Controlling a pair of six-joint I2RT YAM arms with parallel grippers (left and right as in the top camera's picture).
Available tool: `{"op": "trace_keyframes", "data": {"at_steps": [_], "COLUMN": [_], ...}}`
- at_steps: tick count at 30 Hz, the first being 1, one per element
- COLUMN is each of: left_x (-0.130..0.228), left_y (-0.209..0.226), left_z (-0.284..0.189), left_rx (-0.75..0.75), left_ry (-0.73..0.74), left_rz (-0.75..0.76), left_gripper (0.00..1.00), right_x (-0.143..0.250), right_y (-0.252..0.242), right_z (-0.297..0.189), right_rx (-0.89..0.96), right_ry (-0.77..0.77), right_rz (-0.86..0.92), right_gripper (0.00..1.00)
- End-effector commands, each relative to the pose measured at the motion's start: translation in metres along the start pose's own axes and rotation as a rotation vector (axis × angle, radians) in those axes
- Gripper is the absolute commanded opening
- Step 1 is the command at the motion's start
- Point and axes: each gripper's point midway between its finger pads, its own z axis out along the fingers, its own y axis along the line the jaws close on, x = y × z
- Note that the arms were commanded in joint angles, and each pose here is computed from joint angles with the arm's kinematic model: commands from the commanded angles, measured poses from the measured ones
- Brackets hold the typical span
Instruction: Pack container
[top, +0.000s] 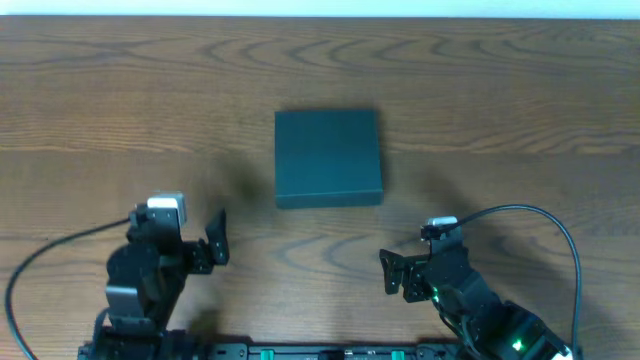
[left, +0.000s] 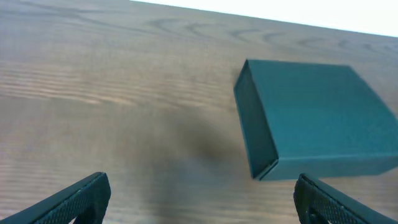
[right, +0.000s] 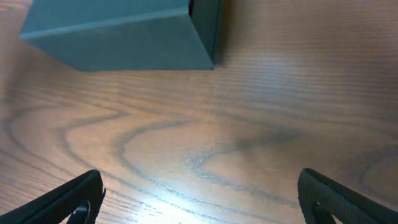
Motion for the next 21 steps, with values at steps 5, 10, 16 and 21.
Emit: {"op": "trace_keyframes", "data": {"at_steps": [5, 10, 16, 21], "left_x": [0.049, 0.07, 0.083, 0.078], "left_y": [0.013, 0.018, 0.022, 0.024], "left_z": [0.013, 0.021, 0.027, 0.025], "left_rx": [-0.023, -0.027, -0.032, -0.046], "left_ry": [0.012, 0.023, 0.007, -0.022], "left_rz": [-0.018, -0.018, -0.017, -0.016], "left_gripper": [0.95, 0.95, 0.95, 0.95], "right_x": [-0.002, -0.002, -0.002, -0.002], "right_y": [0.003, 0.003, 0.003, 0.003], "right_z": [-0.002, -0.002, -0.002, -0.002], "right_rx": [-0.007, -0.007, -0.007, -0.007], "right_ry": [-0.008, -0.008, -0.008, -0.008], "right_rz": [-0.021, -0.021, -0.021, -0.021], "right_gripper": [0.99, 0.99, 0.99, 0.99]}}
